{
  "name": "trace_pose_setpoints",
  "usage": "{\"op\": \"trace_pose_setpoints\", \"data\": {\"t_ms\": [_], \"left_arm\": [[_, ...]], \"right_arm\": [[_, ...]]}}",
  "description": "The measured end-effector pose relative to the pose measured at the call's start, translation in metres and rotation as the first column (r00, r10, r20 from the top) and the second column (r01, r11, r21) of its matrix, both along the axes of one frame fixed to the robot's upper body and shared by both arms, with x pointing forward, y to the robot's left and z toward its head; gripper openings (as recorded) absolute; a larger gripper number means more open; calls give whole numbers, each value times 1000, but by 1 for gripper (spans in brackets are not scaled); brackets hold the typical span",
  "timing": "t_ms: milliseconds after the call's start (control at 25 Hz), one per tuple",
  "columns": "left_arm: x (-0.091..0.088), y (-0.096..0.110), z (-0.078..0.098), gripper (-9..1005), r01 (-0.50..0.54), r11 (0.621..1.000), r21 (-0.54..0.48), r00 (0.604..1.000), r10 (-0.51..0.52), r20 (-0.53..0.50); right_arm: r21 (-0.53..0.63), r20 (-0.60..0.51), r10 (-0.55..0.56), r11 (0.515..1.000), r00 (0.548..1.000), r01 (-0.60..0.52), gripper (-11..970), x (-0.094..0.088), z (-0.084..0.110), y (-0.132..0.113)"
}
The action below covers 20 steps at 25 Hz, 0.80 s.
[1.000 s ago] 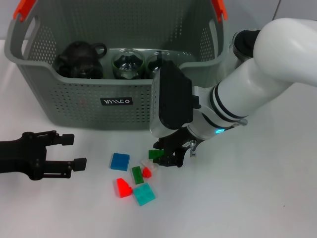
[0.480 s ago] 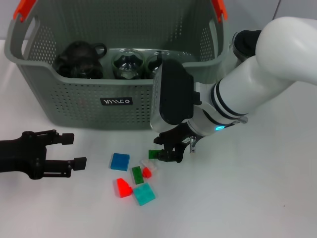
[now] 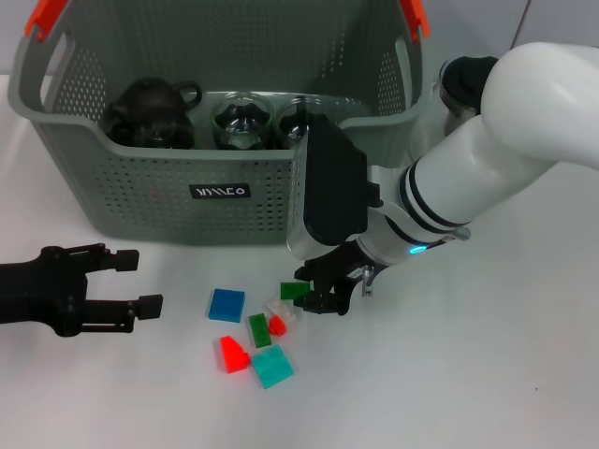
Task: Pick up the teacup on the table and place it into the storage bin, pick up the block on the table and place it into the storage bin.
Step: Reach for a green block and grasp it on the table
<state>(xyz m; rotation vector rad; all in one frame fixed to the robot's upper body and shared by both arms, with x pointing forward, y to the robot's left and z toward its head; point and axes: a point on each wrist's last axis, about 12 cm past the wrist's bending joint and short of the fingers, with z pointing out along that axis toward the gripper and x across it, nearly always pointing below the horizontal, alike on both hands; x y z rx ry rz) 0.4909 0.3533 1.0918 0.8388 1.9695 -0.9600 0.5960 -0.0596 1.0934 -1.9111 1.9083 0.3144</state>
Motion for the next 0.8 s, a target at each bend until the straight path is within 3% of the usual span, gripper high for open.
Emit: {"op": "trace_pose_setpoints", "data": {"t_ms": [800], "left_arm": [[0,0,0,891,0,1000,0,1000,0,0]], "right_arm": [[-2,4,-9,1000,1000,9,337,1,-2,-1]]}}
